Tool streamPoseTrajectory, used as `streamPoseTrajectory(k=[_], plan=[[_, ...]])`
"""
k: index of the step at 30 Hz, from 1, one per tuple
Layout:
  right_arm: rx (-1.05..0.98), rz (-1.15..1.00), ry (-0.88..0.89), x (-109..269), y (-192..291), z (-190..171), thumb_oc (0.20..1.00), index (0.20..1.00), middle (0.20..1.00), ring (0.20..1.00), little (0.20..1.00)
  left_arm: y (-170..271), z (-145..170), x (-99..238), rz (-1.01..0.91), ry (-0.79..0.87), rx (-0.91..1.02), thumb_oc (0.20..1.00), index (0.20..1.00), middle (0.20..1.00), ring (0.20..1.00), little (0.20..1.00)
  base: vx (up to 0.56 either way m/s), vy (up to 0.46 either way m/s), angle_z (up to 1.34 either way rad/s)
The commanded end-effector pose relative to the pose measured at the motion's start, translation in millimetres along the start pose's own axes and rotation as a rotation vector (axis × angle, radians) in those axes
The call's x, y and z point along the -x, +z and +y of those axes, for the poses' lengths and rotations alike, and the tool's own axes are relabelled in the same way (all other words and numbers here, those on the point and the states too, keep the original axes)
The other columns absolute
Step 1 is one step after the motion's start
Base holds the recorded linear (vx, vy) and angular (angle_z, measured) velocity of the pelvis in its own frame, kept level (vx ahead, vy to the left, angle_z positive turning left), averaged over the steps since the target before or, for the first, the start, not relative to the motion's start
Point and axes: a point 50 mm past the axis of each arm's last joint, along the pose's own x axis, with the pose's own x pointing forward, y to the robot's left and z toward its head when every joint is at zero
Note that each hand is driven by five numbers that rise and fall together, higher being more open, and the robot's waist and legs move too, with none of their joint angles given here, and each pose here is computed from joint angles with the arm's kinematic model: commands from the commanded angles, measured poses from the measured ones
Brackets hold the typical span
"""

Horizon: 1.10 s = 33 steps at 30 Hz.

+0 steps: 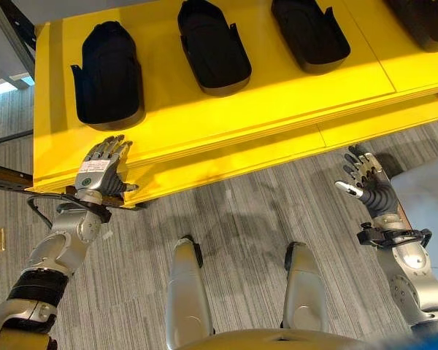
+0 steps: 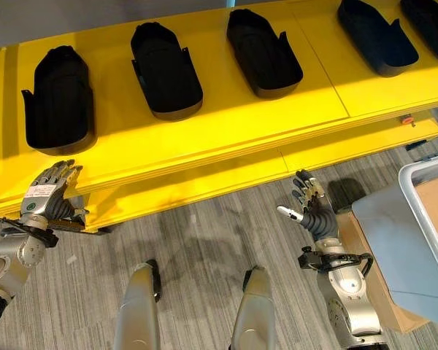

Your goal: Move parts from the plastic box to the shelf.

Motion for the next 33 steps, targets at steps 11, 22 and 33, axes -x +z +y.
streamPoseTrajectory(k=[11,22,33], plan=[[0.040,-0.089,0.027,0,19,-3,1.000,1.000,1.000,1.000,1.000,-13,11,-24,0.074,0.014,-0.047,1.000,1.000,1.000,1.000,1.000,0.00,0.004,-0.02],[0.048,-0.082,0.035,2,19,-3,1.000,1.000,1.000,1.000,1.000,-4,32,-43,0.034,0.071,-0.074,1.000,1.000,1.000,1.000,1.000,0.00,0.000,-0.01],[0.048,-0.075,0.033,3,18,-4,1.000,1.000,1.000,1.000,1.000,8,41,-54,-0.004,0.106,-0.051,1.000,1.000,1.000,1.000,1.000,0.00,-0.001,-0.02]])
